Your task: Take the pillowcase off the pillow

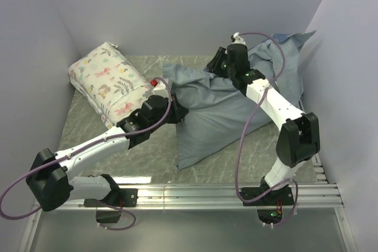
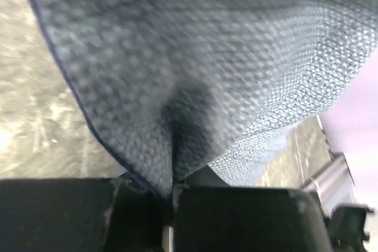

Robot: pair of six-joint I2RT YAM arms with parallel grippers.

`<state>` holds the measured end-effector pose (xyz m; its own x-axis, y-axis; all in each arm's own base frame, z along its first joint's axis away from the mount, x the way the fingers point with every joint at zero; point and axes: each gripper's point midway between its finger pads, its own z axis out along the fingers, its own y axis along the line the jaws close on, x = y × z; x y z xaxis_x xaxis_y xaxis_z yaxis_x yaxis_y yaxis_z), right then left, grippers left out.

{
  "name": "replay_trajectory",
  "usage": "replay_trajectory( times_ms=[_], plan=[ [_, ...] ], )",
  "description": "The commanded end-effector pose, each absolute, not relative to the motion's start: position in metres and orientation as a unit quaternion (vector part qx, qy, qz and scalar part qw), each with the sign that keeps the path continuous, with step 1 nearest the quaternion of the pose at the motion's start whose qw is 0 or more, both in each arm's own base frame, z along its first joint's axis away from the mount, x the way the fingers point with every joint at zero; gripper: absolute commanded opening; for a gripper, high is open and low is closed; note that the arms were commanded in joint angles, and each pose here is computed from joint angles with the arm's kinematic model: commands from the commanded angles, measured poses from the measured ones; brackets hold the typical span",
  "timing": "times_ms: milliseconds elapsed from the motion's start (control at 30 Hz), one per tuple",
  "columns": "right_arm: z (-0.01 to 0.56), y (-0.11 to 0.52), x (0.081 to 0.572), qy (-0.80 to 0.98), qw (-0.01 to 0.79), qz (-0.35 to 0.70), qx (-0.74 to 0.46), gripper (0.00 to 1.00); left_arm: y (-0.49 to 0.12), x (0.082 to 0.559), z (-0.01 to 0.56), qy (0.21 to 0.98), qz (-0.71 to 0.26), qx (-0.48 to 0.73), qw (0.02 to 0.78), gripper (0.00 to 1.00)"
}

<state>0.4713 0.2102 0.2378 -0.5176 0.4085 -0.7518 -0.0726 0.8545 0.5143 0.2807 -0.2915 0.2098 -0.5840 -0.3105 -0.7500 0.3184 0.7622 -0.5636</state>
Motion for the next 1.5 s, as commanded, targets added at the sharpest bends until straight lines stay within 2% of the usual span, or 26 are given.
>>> replay_trajectory(
  times_ms=[0,33,67,167,367,533,700,900,933,1033,1067,1100,1133,1167,1333,1467],
  plan=[
    [0.315,0.192,0.465,0.798,0.553,0.225,0.080,0.49,-0.264,0.306,0.263,0.794,-0.296,-0.053,0.529,0.00],
    [0.335,0.187,0.461,0.788,0.568,0.223,0.079,0.54,-0.259,0.309,0.281,0.786,-0.291,-0.059,0.542,0.00],
    [0.342,0.184,0.458,0.786,0.573,0.217,0.078,0.63,-0.249,0.309,0.283,0.792,-0.268,-0.063,0.546,0.00],
    [0.370,0.166,0.446,0.778,0.594,0.187,0.083,0.74,-0.217,0.319,0.328,0.770,-0.237,-0.096,0.585,0.00],
    [0.374,0.120,0.431,0.775,0.610,0.114,0.124,0.87,-0.142,0.341,0.380,0.748,-0.197,-0.149,0.616,0.00],
    [0.318,0.097,0.450,0.800,0.572,0.107,0.145,0.88,-0.102,0.348,0.399,0.733,-0.184,-0.175,0.631,0.00],
    [0.251,0.120,0.459,0.841,0.515,0.121,0.113,0.89,-0.091,0.359,0.398,0.741,-0.168,-0.170,0.628,0.00],
    [0.213,0.123,0.455,0.853,0.497,0.107,0.118,0.90,-0.078,0.374,0.403,0.741,-0.158,-0.178,0.627,0.00],
    [0.210,0.121,0.457,0.856,0.494,0.099,0.121,0.88,-0.073,0.376,0.405,0.739,-0.155,-0.183,0.629,0.00],
    [0.200,0.104,0.451,0.862,0.480,0.060,0.148,0.64,-0.063,0.387,0.410,0.736,-0.155,-0.193,0.631,0.00],
    [0.201,0.101,0.449,0.860,0.482,0.060,0.156,0.41,-0.059,0.395,0.406,0.739,-0.148,-0.197,0.626,0.00],
    [0.207,0.100,0.442,0.855,0.489,0.066,0.160,0.26,-0.054,0.399,0.417,0.734,-0.146,-0.201,0.632,0.00],
    [0.212,0.100,0.439,0.852,0.492,0.073,0.162,0.05,-0.040,0.406,0.417,0.733,-0.132,-0.215,0.632,0.00],
    [0.217,0.103,0.435,0.851,0.493,0.084,0.160,0.00,-0.033,0.420,0.409,0.740,-0.119,-0.225,0.623,0.00],
    [0.253,0.168,0.397,0.842,0.501,0.183,0.080,0.00,0.035,0.455,0.413,0.724,-0.077,-0.292,0.620,0.00],
    [0.249,0.186,0.383,0.847,0.492,0.194,0.061,0.00,0.055,0.495,0.378,0.744,-0.064,-0.315,0.586,0.00]
  ],
)
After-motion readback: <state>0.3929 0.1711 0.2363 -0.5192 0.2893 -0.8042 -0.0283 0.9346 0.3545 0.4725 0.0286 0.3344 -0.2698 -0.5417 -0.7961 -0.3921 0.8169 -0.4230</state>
